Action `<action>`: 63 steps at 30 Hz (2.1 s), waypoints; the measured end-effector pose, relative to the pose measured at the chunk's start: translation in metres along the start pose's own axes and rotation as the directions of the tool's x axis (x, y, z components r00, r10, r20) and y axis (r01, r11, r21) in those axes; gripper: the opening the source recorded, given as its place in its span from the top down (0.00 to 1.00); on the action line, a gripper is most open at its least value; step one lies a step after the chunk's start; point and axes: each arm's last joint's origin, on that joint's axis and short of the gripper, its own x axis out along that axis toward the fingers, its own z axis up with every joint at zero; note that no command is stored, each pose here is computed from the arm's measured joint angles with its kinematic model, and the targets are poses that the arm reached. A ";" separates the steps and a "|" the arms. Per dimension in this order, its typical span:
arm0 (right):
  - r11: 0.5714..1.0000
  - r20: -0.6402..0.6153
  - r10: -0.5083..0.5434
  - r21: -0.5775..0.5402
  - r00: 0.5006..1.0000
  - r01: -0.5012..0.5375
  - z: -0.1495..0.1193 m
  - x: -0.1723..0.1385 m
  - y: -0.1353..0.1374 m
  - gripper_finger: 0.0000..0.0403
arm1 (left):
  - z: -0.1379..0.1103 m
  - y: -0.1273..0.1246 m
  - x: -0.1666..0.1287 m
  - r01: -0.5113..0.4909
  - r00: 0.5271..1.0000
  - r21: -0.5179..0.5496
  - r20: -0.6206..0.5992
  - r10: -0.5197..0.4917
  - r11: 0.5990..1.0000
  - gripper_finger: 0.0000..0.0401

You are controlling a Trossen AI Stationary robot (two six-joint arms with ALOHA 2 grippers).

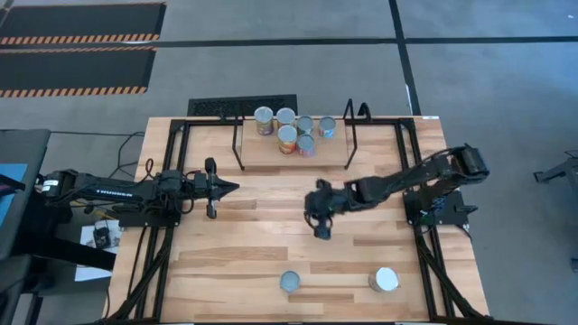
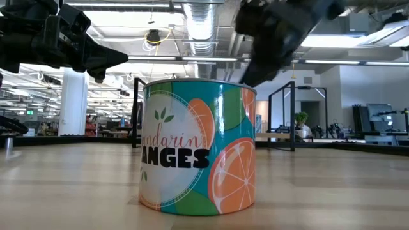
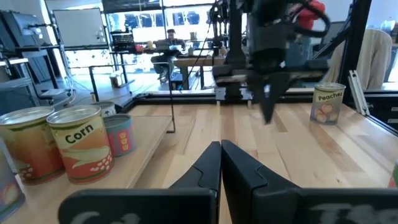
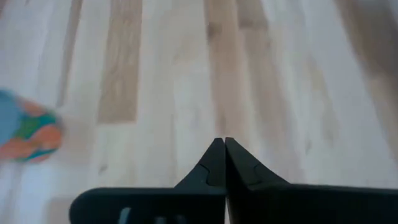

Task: Pick and place cans onto a shelf
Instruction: Put the canned peaches on the shelf aligned with the other canned peaches

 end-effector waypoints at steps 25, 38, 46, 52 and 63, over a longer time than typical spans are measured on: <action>0.739 -0.576 0.149 0.605 0.804 0.297 -0.045 -0.124 0.146 0.87 | -0.003 0.000 0.000 0.002 1.000 0.000 -0.031 -0.002 1.000 1.00; 0.581 -0.760 0.132 0.579 0.636 0.572 -0.059 -0.098 0.179 0.57 | -0.004 0.000 0.000 0.008 0.999 -0.011 -0.040 -0.008 1.000 1.00; 0.544 -0.834 0.033 0.477 0.551 0.690 -0.072 -0.078 0.177 0.55 | -0.004 0.000 0.000 0.007 0.999 -0.023 -0.045 -0.008 1.000 1.00; 0.603 -0.832 0.019 0.451 0.554 0.658 -0.071 -0.067 0.174 0.74 | -0.004 0.000 0.000 0.007 0.999 -0.025 -0.045 -0.008 1.000 1.00; 0.711 -0.783 -0.015 0.429 0.622 0.557 -0.048 -0.061 0.148 0.96 | -0.004 0.000 0.000 0.006 0.999 -0.024 -0.047 -0.008 1.000 1.00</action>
